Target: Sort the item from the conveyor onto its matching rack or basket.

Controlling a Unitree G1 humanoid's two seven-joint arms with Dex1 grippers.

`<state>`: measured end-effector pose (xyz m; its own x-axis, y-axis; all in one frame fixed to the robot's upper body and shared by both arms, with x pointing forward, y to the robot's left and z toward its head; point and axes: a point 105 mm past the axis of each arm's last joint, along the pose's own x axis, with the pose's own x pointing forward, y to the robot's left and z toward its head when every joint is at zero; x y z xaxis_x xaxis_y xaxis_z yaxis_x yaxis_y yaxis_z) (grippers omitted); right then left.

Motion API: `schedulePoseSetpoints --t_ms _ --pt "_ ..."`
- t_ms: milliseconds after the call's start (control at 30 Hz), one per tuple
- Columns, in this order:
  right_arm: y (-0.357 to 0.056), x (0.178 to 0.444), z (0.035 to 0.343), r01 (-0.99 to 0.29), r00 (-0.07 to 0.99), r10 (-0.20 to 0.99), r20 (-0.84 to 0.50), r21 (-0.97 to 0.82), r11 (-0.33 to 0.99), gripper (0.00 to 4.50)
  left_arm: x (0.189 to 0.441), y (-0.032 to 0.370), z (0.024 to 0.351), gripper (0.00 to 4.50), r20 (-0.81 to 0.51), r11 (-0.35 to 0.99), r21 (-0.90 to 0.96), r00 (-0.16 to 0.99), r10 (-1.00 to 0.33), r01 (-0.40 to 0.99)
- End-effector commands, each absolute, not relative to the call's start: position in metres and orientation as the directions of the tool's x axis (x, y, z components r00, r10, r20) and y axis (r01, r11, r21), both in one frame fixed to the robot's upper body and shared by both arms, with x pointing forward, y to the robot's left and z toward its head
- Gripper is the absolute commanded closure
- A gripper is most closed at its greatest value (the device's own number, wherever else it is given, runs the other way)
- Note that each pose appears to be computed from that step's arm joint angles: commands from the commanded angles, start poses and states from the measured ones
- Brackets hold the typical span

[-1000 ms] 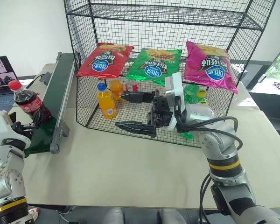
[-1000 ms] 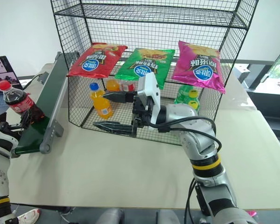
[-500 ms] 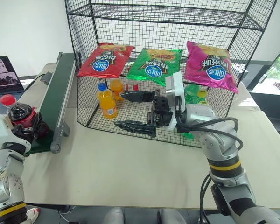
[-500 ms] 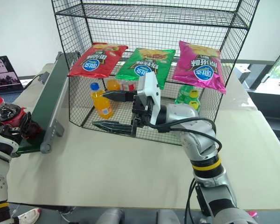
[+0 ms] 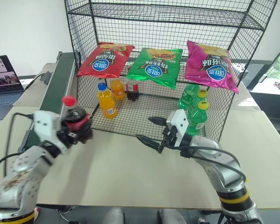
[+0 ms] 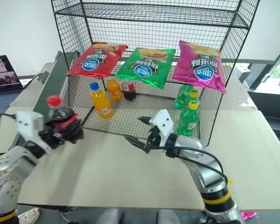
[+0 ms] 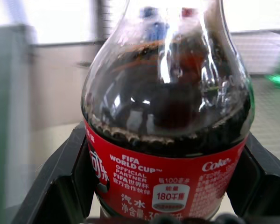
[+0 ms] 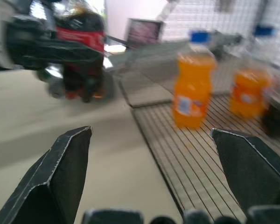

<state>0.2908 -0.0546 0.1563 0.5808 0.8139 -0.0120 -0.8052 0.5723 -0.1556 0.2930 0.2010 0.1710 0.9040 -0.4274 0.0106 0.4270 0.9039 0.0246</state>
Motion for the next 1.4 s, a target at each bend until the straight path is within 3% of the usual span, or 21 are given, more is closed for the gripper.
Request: schedulePoseSetpoints --t_ms 33,233,567,633,667,933,1200,1400 --pt "-0.059 0.292 0.169 -0.708 0.678 0.732 0.065 -0.211 0.674 0.0 0.319 0.165 0.177 1.48 0.089 0.861 0.048 0.857 -0.508 0.506" --pt "-0.062 0.29 0.166 -0.614 0.767 0.636 0.084 -0.192 0.766 0.0 0.365 0.121 0.161 1.48 0.133 0.823 0.045 0.813 -0.567 0.566" --pt "-0.075 0.291 0.165 -0.519 0.835 0.544 0.085 -0.205 0.83 0.0 0.406 0.095 0.145 1.48 0.195 0.833 0.117 0.81 -0.554 0.541" --pt "-0.077 0.291 0.166 -0.513 0.838 0.538 0.086 -0.208 0.833 0.0 0.409 0.094 0.14 0.42 0.193 0.832 0.119 0.81 -0.554 0.541" --pt "-0.077 0.291 0.166 -0.513 0.839 0.538 0.086 -0.208 0.833 0.0 0.409 0.093 0.139 0.1 0.193 0.829 0.117 0.806 -0.56 0.547" --pt "-0.08 0.294 0.167 -0.516 0.836 0.542 0.087 -0.211 0.83 0.0 0.399 0.106 0.133 0.1 0.181 0.814 0.088 0.795 -0.579 0.574" --pt "-0.085 0.293 0.158 -0.532 0.831 0.552 0.065 -0.193 0.824 0.0 0.359 0.14 0.129 0.1 0.082 0.83 0.121 0.827 -0.556 0.545" --pt "-0.092 0.292 0.139 -0.517 0.849 0.527 0.03 -0.155 0.842 0.0 0.327 0.169 0.123 0.1 0.014 0.886 0.089 0.889 -0.458 0.455"
